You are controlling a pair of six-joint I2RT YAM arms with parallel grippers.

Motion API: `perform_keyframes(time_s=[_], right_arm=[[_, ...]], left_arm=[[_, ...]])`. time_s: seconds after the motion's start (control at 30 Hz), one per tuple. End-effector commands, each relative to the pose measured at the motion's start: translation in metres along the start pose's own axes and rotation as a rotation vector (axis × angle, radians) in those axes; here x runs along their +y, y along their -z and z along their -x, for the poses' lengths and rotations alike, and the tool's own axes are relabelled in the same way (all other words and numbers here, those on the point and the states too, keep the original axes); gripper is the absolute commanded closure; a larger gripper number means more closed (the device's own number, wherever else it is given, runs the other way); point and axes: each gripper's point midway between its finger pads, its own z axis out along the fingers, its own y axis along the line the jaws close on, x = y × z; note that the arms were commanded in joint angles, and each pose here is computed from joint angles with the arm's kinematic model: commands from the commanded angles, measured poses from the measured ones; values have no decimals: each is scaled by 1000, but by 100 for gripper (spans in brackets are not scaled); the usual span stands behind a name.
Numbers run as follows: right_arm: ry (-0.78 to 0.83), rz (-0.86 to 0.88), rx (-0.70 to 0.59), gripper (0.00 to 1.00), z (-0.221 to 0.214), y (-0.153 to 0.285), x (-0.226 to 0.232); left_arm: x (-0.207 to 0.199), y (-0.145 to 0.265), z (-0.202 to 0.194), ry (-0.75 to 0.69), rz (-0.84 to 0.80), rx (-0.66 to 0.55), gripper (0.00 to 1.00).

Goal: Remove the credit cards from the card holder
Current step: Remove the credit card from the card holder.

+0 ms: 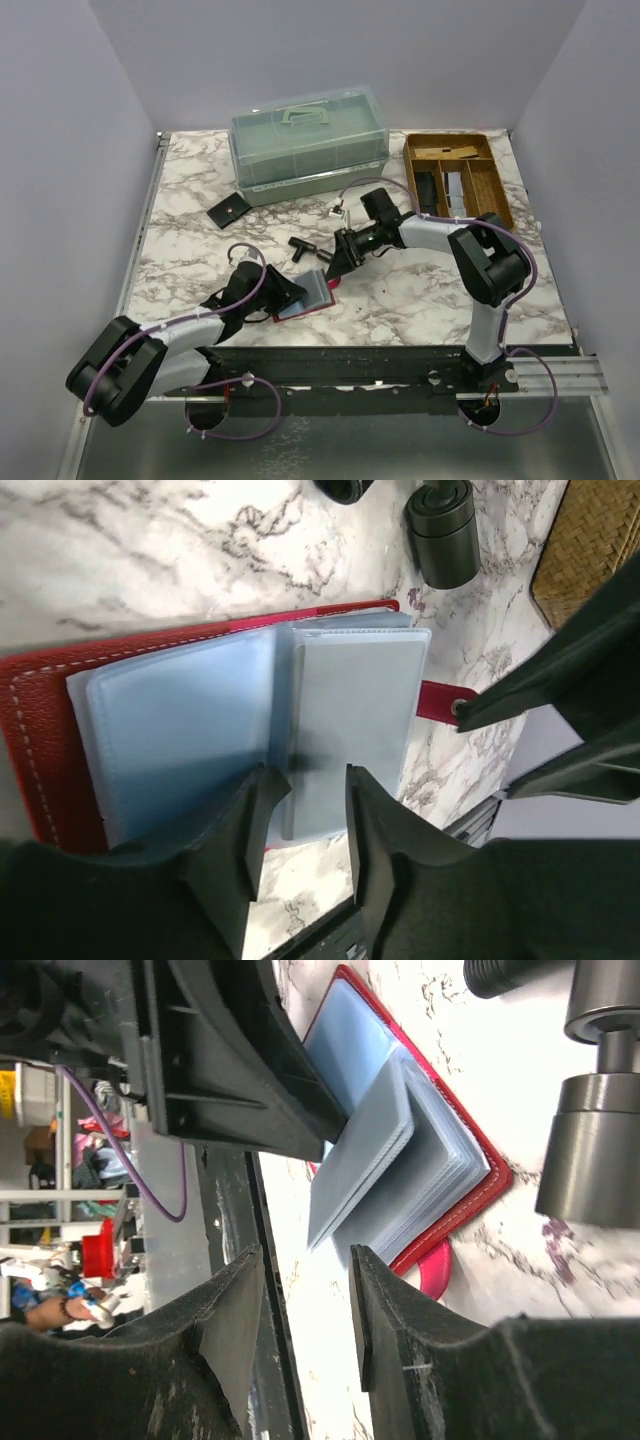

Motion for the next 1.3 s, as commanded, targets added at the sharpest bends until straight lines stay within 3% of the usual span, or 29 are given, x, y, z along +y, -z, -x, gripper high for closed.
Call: perform_keyframes(time_s=[0.0,0.23,0.43,0.7,0.8,0.97,1.13,1.27], right_arm=[[151,17,-37,55,6,20,24],[98,-29,-116,55,20,57,4],[193,-74,-157,55,23,80,5],[262,-158,-201,54,7,100,-1],[257,-237,-229,58,8,103,-14],[210,-465,-201,73,11,116,-57],[183,-502,-195,85,11,119,-64],[156,-517,-178,88,9,118,-70]], left_arm=[[38,-11,-8,-71,119,41,60],[25,-41,-16,-112,73,132,67],[1,-75,-29,-167,7,216,68],[1,-90,-37,-207,18,199,69],[3,-89,-37,-217,25,177,69],[4,-87,-36,-239,33,148,70],[6,-86,-37,-252,44,125,70],[9,-87,-36,-257,57,112,71]])
